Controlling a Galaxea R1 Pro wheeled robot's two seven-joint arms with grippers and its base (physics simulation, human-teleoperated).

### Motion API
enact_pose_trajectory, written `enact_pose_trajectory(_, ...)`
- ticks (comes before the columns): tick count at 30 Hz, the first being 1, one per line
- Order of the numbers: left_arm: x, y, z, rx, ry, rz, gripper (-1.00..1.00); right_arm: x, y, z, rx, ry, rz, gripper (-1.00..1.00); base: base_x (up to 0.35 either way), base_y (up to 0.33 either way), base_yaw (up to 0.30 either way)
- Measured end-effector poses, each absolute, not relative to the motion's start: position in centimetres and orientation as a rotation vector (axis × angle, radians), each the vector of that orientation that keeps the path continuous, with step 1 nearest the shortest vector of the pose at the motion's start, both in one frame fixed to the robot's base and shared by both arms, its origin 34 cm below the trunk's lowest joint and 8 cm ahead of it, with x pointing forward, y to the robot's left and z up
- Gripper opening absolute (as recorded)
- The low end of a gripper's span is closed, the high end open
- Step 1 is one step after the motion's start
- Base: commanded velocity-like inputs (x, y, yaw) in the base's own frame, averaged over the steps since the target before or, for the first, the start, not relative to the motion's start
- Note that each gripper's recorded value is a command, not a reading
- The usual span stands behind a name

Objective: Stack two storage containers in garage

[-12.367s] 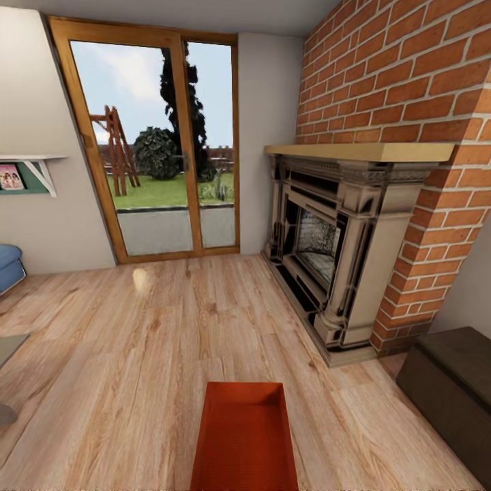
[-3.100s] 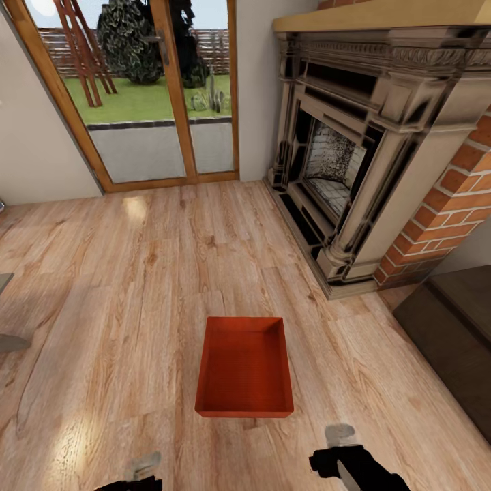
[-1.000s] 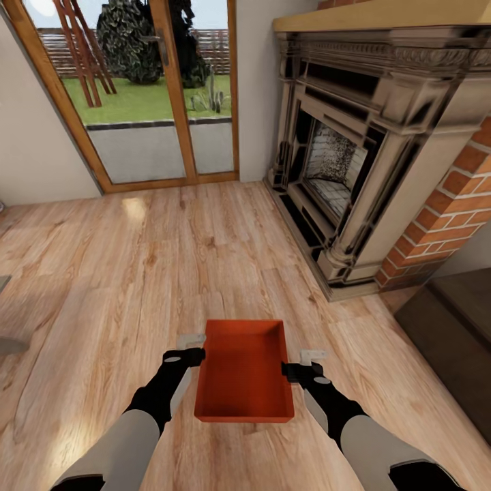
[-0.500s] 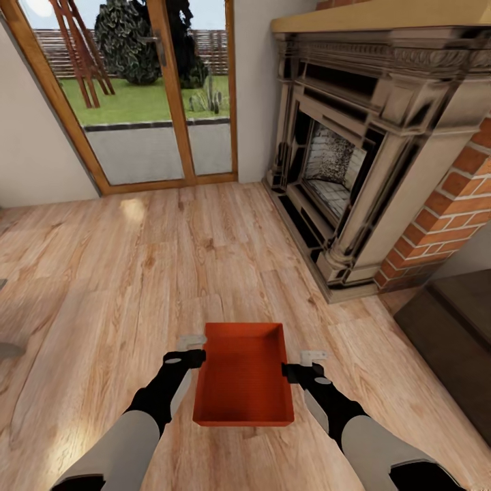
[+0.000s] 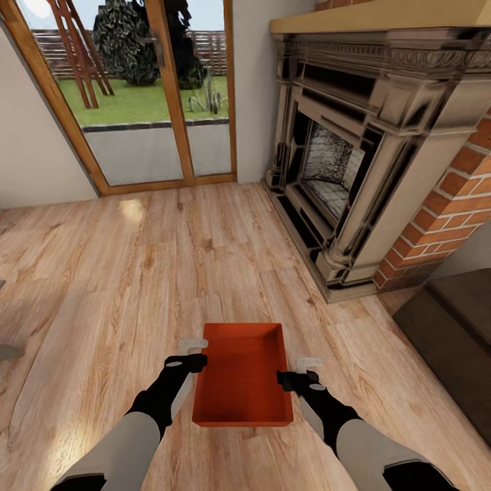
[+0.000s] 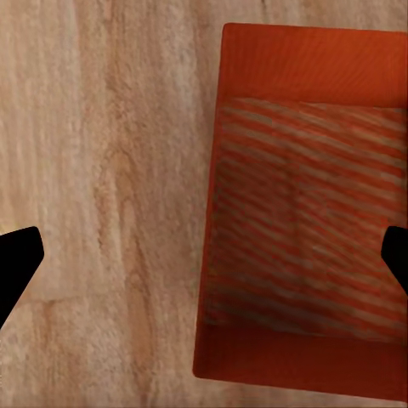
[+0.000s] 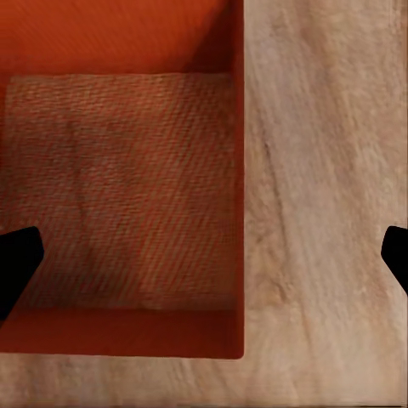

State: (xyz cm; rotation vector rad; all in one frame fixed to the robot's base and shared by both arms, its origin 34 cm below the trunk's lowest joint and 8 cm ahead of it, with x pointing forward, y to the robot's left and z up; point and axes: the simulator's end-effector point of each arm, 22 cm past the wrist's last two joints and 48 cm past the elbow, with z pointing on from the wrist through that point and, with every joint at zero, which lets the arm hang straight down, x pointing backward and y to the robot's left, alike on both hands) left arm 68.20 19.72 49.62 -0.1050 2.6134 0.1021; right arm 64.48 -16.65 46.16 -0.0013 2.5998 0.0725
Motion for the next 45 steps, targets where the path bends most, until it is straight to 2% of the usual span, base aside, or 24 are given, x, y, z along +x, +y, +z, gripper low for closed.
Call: enact_pose_trajectory(45,66.8,19.2,48.3,-0.113,2.617,0.102,1.0,62.6,-15.8,45.1,-0.024,2.651,0.076,1.0,0.0,0.0,0.0)
